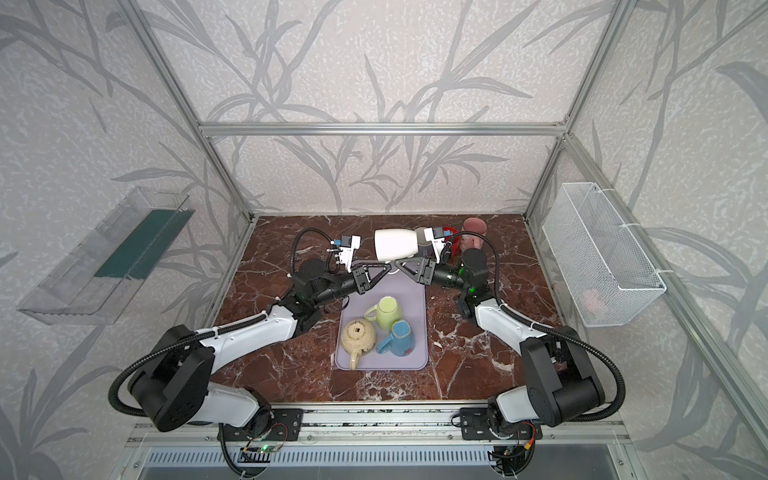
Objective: Turn the mug right side up
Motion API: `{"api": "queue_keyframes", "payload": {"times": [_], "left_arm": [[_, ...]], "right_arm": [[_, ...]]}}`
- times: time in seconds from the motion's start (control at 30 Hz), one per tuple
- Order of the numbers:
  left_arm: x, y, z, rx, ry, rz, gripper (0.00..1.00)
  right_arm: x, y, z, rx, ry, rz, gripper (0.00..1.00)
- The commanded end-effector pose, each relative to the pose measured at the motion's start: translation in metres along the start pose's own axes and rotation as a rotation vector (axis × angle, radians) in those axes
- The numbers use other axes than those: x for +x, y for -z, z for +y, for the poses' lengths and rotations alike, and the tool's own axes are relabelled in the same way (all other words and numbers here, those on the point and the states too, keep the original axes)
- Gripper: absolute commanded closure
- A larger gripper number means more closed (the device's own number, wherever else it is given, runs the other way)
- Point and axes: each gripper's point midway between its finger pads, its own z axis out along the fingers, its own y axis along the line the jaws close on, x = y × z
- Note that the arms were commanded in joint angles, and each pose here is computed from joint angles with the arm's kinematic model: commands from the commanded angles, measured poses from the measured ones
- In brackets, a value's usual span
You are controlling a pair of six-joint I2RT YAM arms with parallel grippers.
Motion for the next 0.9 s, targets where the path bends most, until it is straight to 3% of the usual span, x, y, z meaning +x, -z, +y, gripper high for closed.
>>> {"api": "queue_keyframes", "payload": {"times": [0.0, 0.1, 0.27, 0.43, 0.67, 0.87], "left_arm": [[-0.016, 0.009, -0.021, 0.053, -0.058, -0.055, 1.0], [-0.016, 0.009, -0.02, 0.055, -0.059, -0.053, 1.0], [-0.016, 0.006, -0.021, 0.06, -0.06, -0.045, 1.0], [-0.019, 0.002, -0.022, 0.066, -0.06, -0.037, 1.0], [-0.024, -0.004, -0.028, 0.108, -0.051, -0.046, 0.78], [-0.027, -0.008, -0.031, 0.138, -0.042, -0.054, 0.67]], "right_arm": [[-0.018, 0.005, 0.024, -0.045, 0.096, -0.039, 0.72], [-0.019, 0.005, 0.024, -0.046, 0.096, -0.041, 0.79], [-0.02, 0.004, 0.024, -0.05, 0.088, -0.04, 0.99], [-0.02, 0.004, 0.026, -0.056, 0.092, -0.042, 1.0], [-0.017, 0.004, 0.032, -0.086, 0.102, -0.046, 1.0], [-0.015, 0.002, 0.036, -0.097, 0.107, -0.04, 1.0]]}}
